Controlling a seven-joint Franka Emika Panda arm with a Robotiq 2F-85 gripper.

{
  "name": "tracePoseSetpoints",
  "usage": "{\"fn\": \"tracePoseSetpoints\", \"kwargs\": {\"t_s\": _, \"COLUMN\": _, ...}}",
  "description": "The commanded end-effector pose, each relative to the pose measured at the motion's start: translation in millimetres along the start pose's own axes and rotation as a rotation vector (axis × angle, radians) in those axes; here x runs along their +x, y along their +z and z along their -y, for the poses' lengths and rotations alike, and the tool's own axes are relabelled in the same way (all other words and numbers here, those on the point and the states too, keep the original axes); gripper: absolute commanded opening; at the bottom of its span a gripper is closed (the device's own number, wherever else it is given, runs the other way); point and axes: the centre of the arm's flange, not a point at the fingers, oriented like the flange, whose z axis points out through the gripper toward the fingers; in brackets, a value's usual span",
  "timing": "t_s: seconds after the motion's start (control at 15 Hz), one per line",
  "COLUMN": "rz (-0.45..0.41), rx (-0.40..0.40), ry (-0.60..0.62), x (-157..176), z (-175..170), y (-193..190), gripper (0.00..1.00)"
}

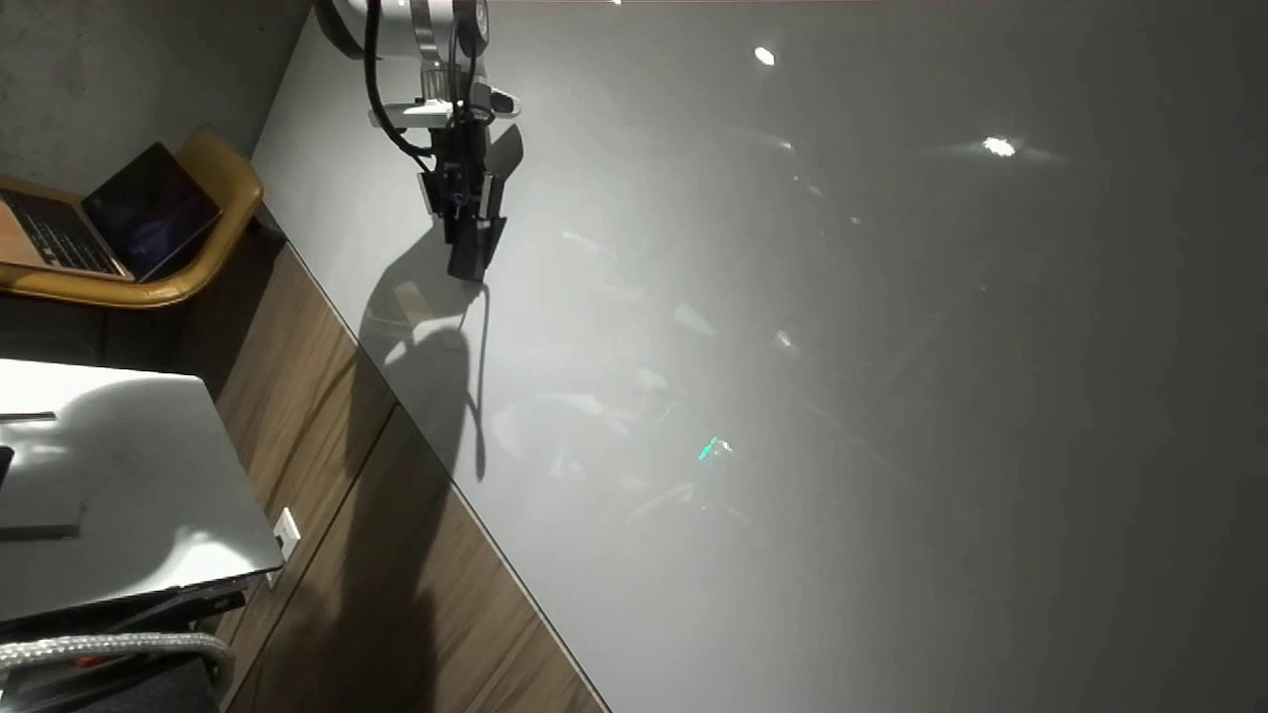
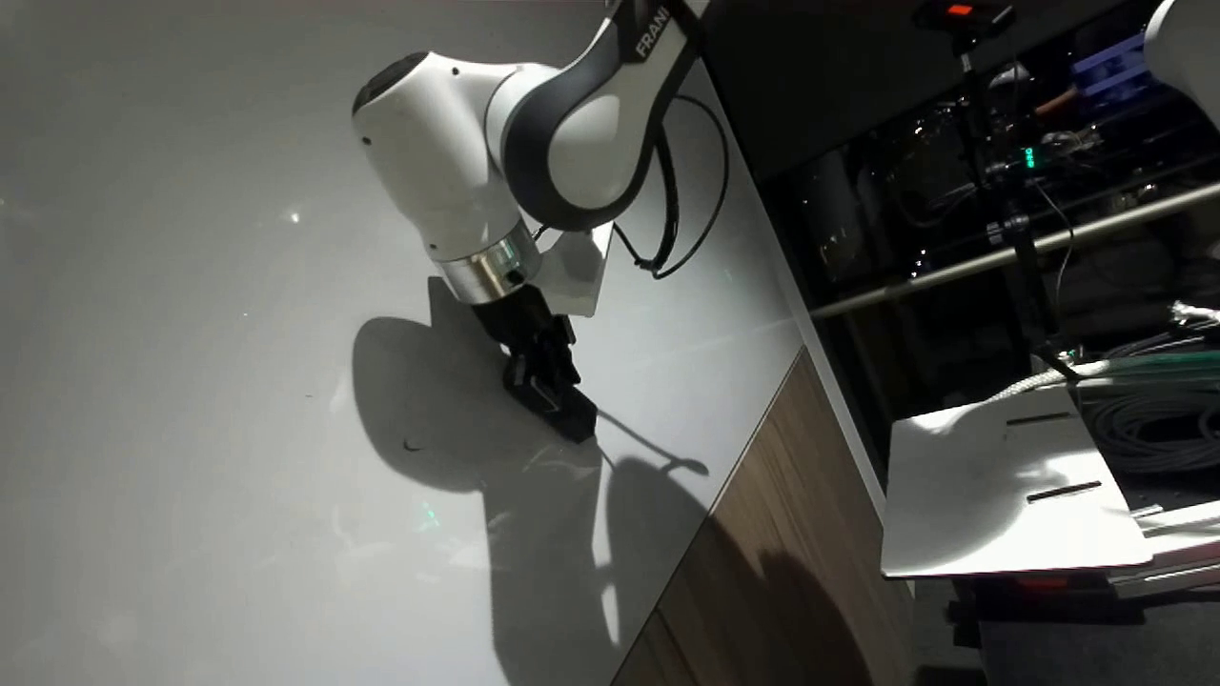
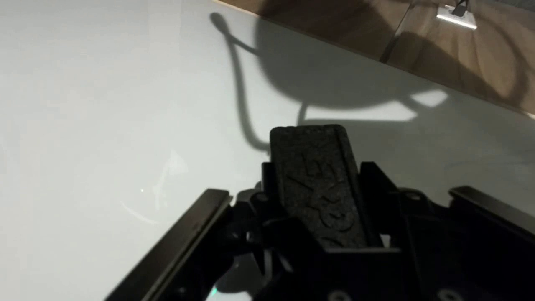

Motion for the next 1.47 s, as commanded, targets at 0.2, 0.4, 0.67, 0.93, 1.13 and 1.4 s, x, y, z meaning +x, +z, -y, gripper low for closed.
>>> {"fn": "tracePoseSetpoints", "kwargs": {"t_s": 0.2, "rz": -0.026, "rx": -0.022, "ry": -0.062, "x": 89.3, "z": 78.6, "y": -17.8, "gripper": 0.27}}
{"fn": "tracePoseSetpoints", "kwargs": {"t_s": 0.4, "rz": -0.055, "rx": -0.040, "ry": -0.058, "x": 98.3, "z": 90.5, "y": -50.1, "gripper": 0.27}}
{"fn": "tracePoseSetpoints", "kwargs": {"t_s": 0.67, "rz": -0.109, "rx": -0.035, "ry": -0.036, "x": 109.8, "z": 100.2, "y": -101.3, "gripper": 0.27}}
{"fn": "tracePoseSetpoints", "kwargs": {"t_s": 0.93, "rz": -0.160, "rx": -0.030, "ry": -0.015, "x": 123.9, "z": 96.0, "y": -152.6, "gripper": 0.27}}
{"fn": "tracePoseSetpoints", "kwargs": {"t_s": 1.13, "rz": -0.190, "rx": -0.022, "ry": 0.017, "x": 130.5, "z": 80.7, "y": -186.0, "gripper": 0.27}}
{"fn": "tracePoseSetpoints", "kwargs": {"t_s": 1.4, "rz": -0.203, "rx": -0.010, "ry": 0.051, "x": 139.6, "z": 55.4, "y": -211.7, "gripper": 0.27}}
